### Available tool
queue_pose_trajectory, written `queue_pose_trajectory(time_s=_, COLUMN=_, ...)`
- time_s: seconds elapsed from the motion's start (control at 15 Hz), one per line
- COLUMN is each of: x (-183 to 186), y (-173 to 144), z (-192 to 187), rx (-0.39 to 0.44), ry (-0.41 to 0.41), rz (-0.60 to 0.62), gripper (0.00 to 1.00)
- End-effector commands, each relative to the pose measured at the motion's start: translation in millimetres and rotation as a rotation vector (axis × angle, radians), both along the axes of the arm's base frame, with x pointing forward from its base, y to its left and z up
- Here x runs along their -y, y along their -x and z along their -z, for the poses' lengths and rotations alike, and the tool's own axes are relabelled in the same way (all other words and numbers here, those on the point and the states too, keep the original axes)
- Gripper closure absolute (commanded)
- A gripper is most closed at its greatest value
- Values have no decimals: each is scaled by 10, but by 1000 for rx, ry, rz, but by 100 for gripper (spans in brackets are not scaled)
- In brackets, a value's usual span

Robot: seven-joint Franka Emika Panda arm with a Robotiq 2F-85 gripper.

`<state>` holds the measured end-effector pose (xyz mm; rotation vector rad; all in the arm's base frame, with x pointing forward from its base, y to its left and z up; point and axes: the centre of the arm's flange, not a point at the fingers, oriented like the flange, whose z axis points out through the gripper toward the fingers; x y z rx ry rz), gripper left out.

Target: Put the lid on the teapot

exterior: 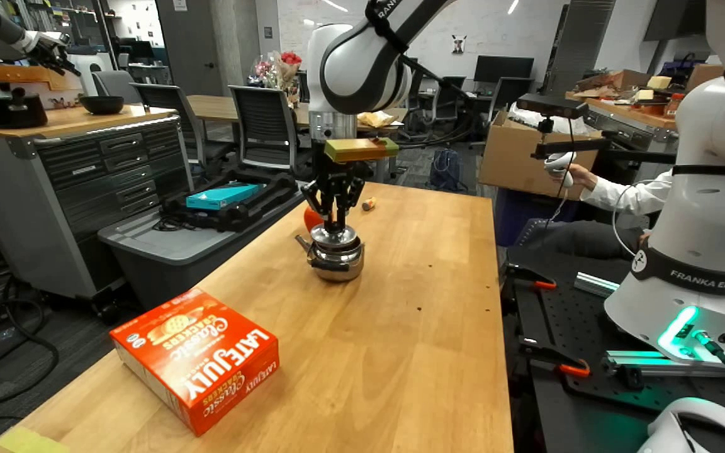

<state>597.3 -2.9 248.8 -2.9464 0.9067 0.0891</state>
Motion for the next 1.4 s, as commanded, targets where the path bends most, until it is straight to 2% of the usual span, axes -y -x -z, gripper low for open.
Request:
queue_pose_trajectory(time_s=0.0, x=22, y=-30, z=-39, rx=0, ry=19, rz=7, gripper=93)
queue_pose_trajectory(time_s=0.47, x=167, y=-15, z=-9, rx=-5, ry=18, rz=28, gripper=93)
queue_pose_trajectory(time_s=1.33, x=142, y=-41, z=136, rx=-25, ry=15, rz=12, gripper=93)
